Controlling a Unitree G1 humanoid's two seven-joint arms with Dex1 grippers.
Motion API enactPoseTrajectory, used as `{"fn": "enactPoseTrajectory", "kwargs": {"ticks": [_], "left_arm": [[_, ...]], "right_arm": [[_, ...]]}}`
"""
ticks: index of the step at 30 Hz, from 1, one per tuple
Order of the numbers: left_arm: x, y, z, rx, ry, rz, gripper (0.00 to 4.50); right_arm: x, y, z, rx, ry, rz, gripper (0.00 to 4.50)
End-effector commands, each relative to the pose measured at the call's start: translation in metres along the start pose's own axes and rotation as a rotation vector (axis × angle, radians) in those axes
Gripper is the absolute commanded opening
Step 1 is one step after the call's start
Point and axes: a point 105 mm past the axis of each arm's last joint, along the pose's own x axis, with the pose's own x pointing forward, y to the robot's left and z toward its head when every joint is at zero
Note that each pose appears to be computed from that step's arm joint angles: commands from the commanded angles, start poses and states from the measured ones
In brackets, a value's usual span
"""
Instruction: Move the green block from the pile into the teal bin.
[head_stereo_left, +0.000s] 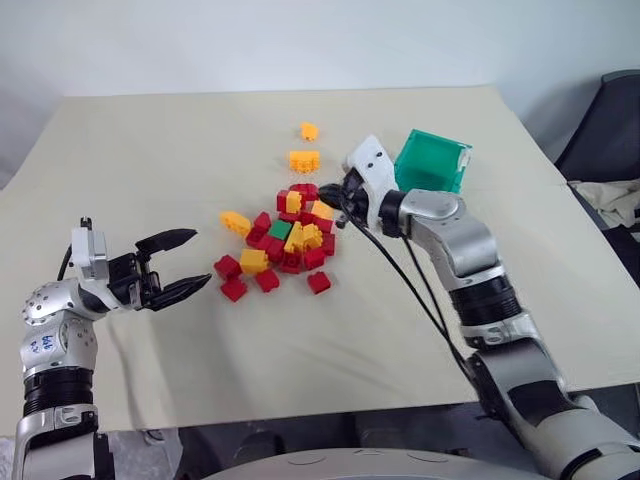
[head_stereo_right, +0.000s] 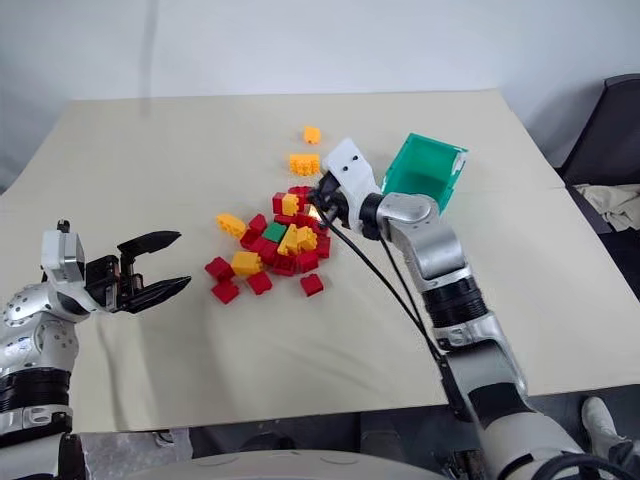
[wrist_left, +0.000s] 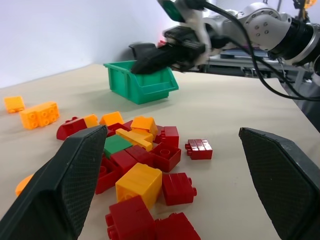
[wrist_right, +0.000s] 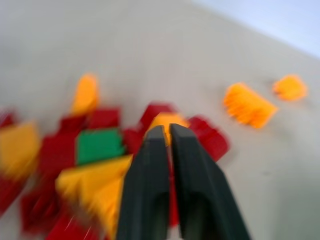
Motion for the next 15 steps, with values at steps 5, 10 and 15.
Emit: {"fn": "enactPoseTrajectory", "kwargs": {"ticks": [5, 10, 15], "left_arm": [[0.000, -0.001, 0.003, 0.036, -0.006, 0.004, 4.50], [-0.001, -0.003, 0.002, 0.044, -0.010, 0.018, 4.50], [0.000, -0.003, 0.002, 0.052, -0.012, 0.023, 4.50]], "right_arm": [[-0.021, 0.004, 0.019, -0.080, 0.020, 0.113, 2.88], [-0.022, 0.009, 0.016, -0.077, 0.099, 0.197, 4.48], [-0.004, 0.002, 0.018, -0.085, 0.116, 0.146, 4.48]]}}
